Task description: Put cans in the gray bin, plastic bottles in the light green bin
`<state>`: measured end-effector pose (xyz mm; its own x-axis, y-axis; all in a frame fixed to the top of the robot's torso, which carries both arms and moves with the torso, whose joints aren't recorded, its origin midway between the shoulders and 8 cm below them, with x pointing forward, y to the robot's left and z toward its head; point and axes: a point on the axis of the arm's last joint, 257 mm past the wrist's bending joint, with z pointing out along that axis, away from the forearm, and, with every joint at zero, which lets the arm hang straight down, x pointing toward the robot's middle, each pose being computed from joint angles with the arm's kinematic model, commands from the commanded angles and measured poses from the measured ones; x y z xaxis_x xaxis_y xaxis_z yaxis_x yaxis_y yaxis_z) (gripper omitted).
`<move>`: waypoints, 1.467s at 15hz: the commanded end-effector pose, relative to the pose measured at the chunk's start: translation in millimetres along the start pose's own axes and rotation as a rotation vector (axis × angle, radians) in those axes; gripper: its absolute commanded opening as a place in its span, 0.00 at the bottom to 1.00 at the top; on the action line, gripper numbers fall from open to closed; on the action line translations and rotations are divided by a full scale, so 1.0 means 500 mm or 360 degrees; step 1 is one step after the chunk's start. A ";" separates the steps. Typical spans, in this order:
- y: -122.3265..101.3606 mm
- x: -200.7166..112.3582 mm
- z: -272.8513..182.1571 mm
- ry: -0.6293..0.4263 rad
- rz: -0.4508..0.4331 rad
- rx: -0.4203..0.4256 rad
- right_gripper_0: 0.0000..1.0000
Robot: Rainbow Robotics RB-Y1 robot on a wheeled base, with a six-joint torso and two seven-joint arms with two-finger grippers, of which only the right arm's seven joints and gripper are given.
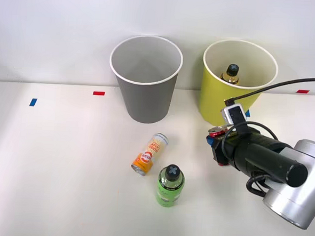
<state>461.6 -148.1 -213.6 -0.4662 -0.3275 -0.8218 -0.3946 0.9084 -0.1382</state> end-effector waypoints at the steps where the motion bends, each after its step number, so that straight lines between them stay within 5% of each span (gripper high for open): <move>1: 0.041 -0.115 -0.031 -0.0401 0.0122 -0.0168 0.00; 5: 0.060 -0.255 -0.110 -0.0884 0.0216 -0.0375 0.00; 8: 0.043 -0.319 -0.158 -0.1082 0.0306 -0.0438 0.00; 13: 0.013 -0.359 -0.191 -0.1216 0.0369 -0.0433 0.00; 22: 0.037 -0.524 -0.243 -0.1507 0.0456 -0.0543 0.00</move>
<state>480.1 -80.6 58.5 0.1663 0.3404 -0.9255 -0.6275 0.7605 0.1670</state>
